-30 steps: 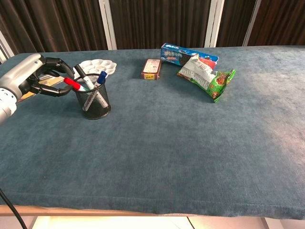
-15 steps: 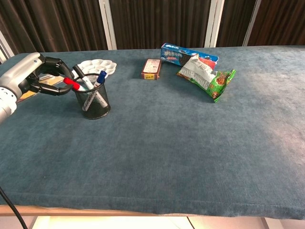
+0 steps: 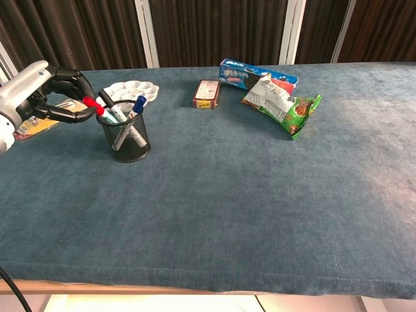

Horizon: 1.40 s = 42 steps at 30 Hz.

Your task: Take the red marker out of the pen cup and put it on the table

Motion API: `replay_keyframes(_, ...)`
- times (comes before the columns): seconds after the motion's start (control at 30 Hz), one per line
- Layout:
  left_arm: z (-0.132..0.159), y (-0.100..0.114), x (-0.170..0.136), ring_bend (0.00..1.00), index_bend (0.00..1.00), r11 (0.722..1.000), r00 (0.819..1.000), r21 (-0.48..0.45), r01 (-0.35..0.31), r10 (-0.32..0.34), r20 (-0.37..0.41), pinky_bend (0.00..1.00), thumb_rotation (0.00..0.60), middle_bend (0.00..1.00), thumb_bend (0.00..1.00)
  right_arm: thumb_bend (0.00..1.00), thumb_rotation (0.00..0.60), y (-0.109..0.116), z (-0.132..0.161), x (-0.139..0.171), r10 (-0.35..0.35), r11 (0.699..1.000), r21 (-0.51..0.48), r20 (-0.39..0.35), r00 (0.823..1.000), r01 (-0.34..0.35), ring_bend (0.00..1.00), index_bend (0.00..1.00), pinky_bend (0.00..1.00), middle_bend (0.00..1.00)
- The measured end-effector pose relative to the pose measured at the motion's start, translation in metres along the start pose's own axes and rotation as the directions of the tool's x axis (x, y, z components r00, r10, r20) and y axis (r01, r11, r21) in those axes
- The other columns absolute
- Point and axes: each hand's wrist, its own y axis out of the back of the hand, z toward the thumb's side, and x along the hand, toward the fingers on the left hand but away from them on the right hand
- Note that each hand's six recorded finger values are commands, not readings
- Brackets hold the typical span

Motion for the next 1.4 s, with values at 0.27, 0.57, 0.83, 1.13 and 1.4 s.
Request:
replay_keyframes(0.27, 0.017, 0.025, -0.015, 0.51, 0.71, 0.999, 0.996, 0.023, -0.042, 0.040, 0.078, 0.33, 0.600, 0.70, 0.34, 0.15, 0.600, 0.000, 0.000, 0.000, 0.000, 1.000, 0.000, -0.001, 1.000, 0.000, 0.14, 0.48, 0.23, 0.29)
replay_keyframes(0.57, 0.052, 0.064, -0.037, 0.51, 0.71, 0.990, 0.967, 0.004, -0.144, 0.140, 0.214, 0.33, 0.600, 0.70, 0.34, 0.15, 0.600, 0.000, 0.000, 0.000, 0.001, 1.000, 0.001, -0.001, 1.000, -0.001, 0.14, 0.48, 0.23, 0.29)
replay_keyframes(0.83, 0.094, 0.052, -0.039, 0.51, 0.71, 0.993, 0.931, -0.025, -0.113, 0.115, 0.346, 0.32, 0.600, 0.70, 0.34, 0.15, 0.600, 0.000, 0.001, -0.001, 0.001, 1.000, 0.001, 0.000, 1.000, -0.001, 0.14, 0.48, 0.23, 0.29)
replay_keyframes(1.13, 0.115, -0.019, -0.015, 0.48, 0.70, 0.998, 0.910, 0.049, -0.034, 0.010, 0.415, 0.30, 0.600, 0.69, 0.34, 0.15, 0.600, 0.000, -0.001, 0.000, 0.000, 1.000, -0.001, 0.003, 1.000, 0.000, 0.14, 0.48, 0.23, 0.29)
replay_keyframes(1.4, 0.109, -0.075, 0.013, 0.41, 0.66, 0.981, 0.911, 0.192, -0.030, -0.053, 0.409, 0.25, 0.600, 0.66, 0.33, 0.15, 0.600, 0.000, -0.001, 0.000, -0.001, 1.000, -0.001, 0.004, 1.000, 0.001, 0.14, 0.48, 0.23, 0.29)
